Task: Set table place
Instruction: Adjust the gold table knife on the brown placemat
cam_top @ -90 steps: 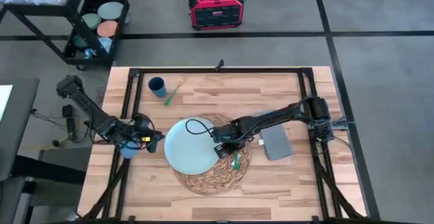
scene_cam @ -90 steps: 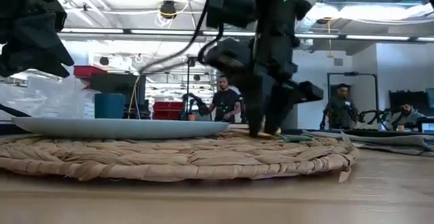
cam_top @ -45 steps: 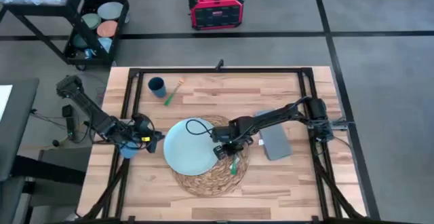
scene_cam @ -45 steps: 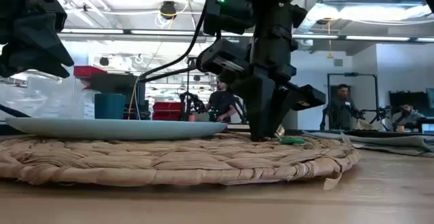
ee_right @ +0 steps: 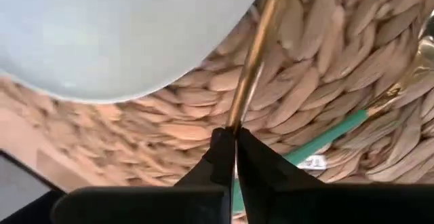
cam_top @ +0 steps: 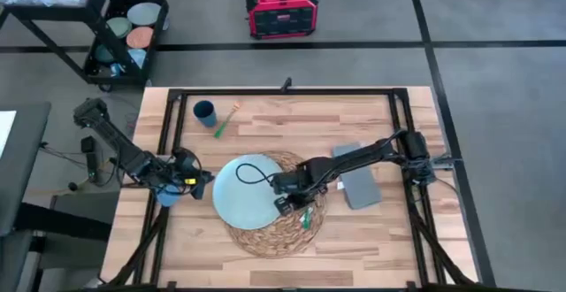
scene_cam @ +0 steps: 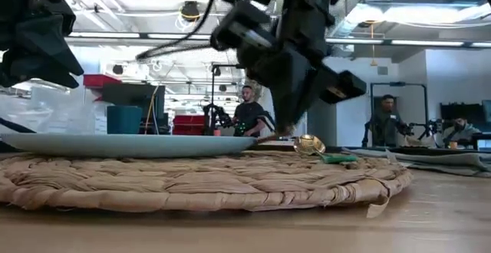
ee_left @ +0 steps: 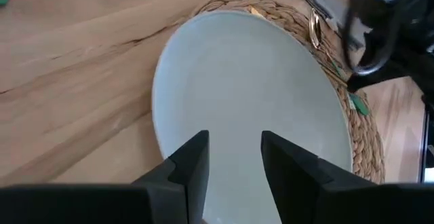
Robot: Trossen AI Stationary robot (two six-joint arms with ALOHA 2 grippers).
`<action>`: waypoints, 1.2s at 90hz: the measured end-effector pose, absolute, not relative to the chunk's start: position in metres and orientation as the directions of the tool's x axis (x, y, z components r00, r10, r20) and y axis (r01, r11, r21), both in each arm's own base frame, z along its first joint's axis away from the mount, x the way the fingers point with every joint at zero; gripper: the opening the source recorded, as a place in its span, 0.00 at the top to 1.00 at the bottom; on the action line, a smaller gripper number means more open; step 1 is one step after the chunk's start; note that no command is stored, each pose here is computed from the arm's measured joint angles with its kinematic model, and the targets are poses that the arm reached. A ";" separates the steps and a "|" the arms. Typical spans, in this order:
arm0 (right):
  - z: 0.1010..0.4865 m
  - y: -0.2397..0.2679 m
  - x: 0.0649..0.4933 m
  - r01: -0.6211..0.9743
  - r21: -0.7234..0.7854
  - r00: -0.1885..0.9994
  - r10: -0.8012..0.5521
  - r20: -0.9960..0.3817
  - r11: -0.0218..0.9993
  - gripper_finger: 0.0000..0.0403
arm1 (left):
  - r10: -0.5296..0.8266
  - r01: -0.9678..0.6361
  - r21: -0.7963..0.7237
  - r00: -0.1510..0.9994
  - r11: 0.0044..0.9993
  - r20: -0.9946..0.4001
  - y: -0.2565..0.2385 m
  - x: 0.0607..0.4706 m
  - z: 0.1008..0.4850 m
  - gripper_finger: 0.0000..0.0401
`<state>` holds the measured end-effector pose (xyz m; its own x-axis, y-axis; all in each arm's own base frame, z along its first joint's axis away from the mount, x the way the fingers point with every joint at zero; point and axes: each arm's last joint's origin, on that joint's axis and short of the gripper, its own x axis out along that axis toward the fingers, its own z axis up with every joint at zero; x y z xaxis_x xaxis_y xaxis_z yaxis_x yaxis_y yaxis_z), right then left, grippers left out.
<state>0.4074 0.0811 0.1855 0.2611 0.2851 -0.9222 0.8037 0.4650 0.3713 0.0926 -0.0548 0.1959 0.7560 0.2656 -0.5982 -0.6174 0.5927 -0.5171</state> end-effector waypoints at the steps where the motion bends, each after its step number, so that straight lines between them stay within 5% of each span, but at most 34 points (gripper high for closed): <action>1: 0.186 0.082 0.408 0.805 0.373 0.263 0.286 -0.922 0.462 1.00 | 0.266 -0.617 -0.517 0.756 0.593 -0.598 -0.055 0.093 0.196 0.70; 19: 0.186 0.104 0.402 0.831 0.350 0.233 0.302 -0.924 0.432 1.00 | 0.275 -0.613 -0.503 0.758 0.609 -0.591 -0.055 0.093 0.196 0.70; 48: 0.187 0.130 0.398 0.760 0.390 0.245 0.327 -0.913 0.519 0.94 | 0.298 -0.615 -0.505 0.763 0.605 -0.573 -0.054 0.093 0.197 0.70; 79: 0.186 0.103 0.402 0.754 0.370 0.225 0.316 -0.922 0.542 0.75 | 0.294 -0.612 -0.519 0.768 0.597 -0.568 -0.054 0.093 0.197 0.70; 108: 0.185 0.067 0.409 0.744 0.360 0.255 0.260 -0.931 0.563 0.73 | 0.289 -0.606 -0.527 0.774 0.596 -0.563 -0.055 0.094 0.198 0.70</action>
<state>0.4094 0.0666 0.1847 0.2549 0.2596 -0.9315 0.7438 0.5629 0.3605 0.0942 -0.0550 0.1979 0.7741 0.2893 -0.5631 -0.6060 0.5959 -0.5270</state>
